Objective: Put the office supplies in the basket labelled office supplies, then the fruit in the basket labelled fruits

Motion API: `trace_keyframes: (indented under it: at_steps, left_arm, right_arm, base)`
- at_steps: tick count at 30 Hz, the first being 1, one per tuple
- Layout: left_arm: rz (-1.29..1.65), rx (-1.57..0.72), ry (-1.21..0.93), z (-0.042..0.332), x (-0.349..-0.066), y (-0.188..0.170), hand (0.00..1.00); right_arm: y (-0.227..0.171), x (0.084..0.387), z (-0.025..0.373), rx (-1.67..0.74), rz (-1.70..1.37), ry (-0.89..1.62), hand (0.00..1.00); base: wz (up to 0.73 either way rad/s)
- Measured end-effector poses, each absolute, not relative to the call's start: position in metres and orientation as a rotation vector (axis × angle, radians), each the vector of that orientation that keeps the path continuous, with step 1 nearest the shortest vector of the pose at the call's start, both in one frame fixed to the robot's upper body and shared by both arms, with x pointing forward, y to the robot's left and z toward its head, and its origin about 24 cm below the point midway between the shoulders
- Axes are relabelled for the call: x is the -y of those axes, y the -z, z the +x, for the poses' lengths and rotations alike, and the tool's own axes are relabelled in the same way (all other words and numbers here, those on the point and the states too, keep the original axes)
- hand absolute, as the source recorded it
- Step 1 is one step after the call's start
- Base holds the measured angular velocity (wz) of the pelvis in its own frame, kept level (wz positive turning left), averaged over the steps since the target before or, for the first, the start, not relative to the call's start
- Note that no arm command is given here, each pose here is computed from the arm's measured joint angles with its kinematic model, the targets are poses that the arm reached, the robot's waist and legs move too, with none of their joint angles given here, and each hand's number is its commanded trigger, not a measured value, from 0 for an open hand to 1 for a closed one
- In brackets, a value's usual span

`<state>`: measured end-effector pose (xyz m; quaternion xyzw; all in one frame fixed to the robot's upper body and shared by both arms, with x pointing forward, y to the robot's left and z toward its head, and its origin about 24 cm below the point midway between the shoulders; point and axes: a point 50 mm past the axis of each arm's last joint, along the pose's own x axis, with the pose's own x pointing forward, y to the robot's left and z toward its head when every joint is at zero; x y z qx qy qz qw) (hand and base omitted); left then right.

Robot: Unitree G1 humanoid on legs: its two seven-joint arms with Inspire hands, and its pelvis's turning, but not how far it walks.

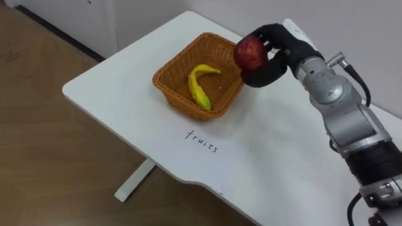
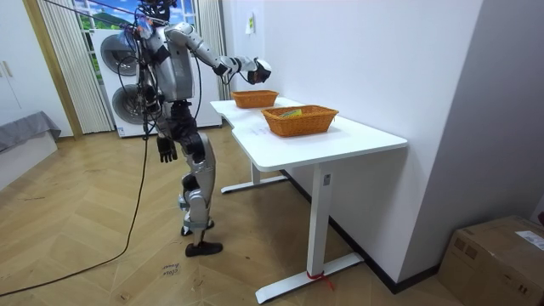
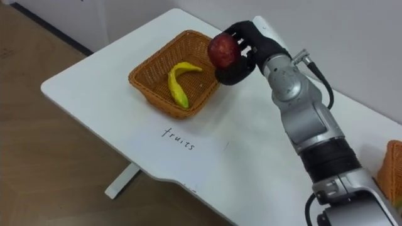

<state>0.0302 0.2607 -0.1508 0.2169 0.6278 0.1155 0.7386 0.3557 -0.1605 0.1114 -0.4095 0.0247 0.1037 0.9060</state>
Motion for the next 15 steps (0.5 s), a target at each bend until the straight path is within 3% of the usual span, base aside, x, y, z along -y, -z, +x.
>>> trace_keyframes:
  at_steps: [15]
  left_arm:
    - [0.488,-1.364,-0.238,0.0347,-0.2604,0.1495,0.00]
  right_arm:
    - [-0.1072,0.1526,0.3545,-0.066,-0.849,-0.267,1.00]
  base:
    - [0.00]
